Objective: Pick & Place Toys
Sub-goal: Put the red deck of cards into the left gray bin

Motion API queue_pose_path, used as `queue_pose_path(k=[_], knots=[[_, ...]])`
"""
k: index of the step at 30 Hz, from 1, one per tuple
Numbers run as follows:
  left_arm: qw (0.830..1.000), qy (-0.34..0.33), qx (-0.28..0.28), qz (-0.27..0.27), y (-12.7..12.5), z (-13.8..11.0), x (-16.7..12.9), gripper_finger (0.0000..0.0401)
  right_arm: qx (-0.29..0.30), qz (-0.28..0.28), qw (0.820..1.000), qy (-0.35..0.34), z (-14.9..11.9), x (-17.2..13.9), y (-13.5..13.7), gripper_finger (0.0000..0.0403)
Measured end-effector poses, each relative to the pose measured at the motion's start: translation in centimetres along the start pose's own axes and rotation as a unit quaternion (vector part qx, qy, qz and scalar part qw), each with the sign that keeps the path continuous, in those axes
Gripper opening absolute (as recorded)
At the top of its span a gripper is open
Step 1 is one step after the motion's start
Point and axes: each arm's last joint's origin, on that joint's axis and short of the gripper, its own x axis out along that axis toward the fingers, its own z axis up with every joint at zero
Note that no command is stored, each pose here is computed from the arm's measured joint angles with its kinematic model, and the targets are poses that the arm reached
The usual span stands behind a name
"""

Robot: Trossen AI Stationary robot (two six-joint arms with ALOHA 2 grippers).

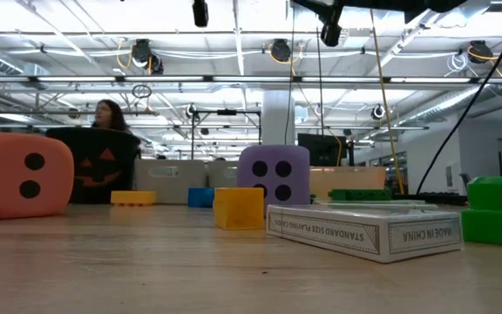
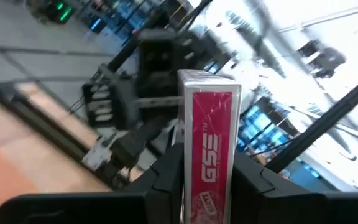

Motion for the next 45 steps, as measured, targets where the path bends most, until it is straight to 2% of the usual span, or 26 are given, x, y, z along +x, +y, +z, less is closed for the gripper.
queue_pose_path(k=[9,15,23,28,38,45], knots=[[0.999,-0.020,0.024,0.034,-0.4,2.4,-2.7,0.0090,-0.022,-0.004,0.999,-0.030,1.3,-1.3,0.2,0.0214],[0.992,-0.032,0.037,0.114,-0.2,3.3,-4.8,0.0090,-0.029,-0.010,0.999,-0.035,1.6,-1.6,0.1,0.0213],[0.966,-0.013,0.022,0.257,1.4,2.8,-6.5,0.0090,-0.043,-0.043,0.998,-0.008,1.1,-1.6,-0.6,0.0211],[0.956,-0.015,0.012,0.291,2.3,2.8,-6.7,0.0090,-0.057,-0.051,0.997,-0.004,1.0,-1.6,-0.7,0.0211],[0.936,-0.020,0.000,0.352,4.0,3.5,-7.7,0.0090,-0.063,-0.108,0.992,0.002,0.5,-1.8,-1.5,0.0208],[0.919,-0.017,0.001,0.394,5.1,3.9,-8.5,0.0090,-0.067,-0.117,0.991,0.013,0.2,-1.8,-1.8,0.0208]])
